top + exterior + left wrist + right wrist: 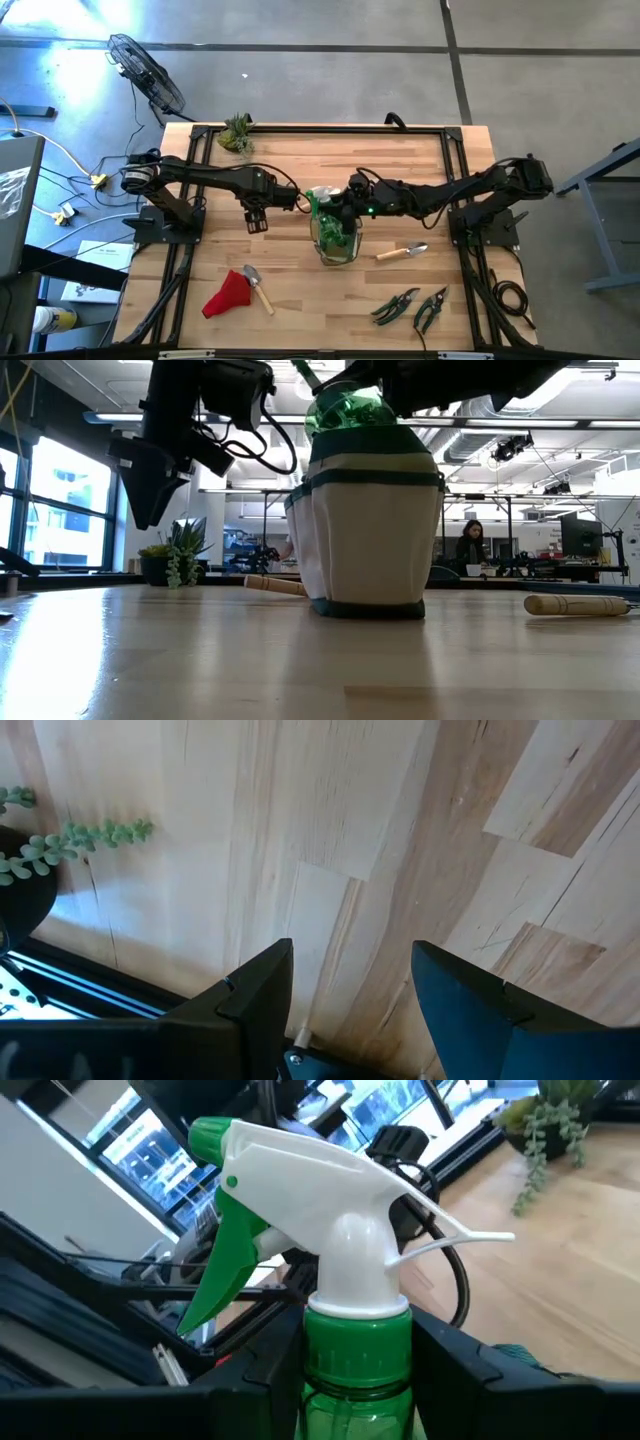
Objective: Pick & Place Garden tools in Gardening bag
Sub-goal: Put the green spray bottle into the light brown gardening bag
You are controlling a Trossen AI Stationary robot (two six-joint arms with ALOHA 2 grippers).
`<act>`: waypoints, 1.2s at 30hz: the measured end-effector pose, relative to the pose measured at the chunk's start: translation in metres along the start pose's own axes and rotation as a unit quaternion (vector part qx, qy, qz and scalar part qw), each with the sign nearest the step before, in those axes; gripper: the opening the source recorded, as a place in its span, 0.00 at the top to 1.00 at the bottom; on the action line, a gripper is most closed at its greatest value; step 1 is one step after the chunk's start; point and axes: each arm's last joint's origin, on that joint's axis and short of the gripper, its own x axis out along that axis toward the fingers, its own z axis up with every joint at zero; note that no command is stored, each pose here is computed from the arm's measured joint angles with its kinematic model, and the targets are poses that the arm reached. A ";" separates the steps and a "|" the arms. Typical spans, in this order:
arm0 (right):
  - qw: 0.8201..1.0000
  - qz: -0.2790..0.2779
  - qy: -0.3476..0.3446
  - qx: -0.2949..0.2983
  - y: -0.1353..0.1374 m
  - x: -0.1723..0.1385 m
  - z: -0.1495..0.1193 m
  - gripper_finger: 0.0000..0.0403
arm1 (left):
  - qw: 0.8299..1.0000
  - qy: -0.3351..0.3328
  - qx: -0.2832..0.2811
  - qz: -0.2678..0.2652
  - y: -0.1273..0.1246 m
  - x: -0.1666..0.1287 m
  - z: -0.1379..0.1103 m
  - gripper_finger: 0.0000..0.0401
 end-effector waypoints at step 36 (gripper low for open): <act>0.989 0.141 0.051 0.014 0.000 0.022 -0.024 0.66 | 1.000 0.000 0.000 -0.001 0.000 0.000 0.000 0.51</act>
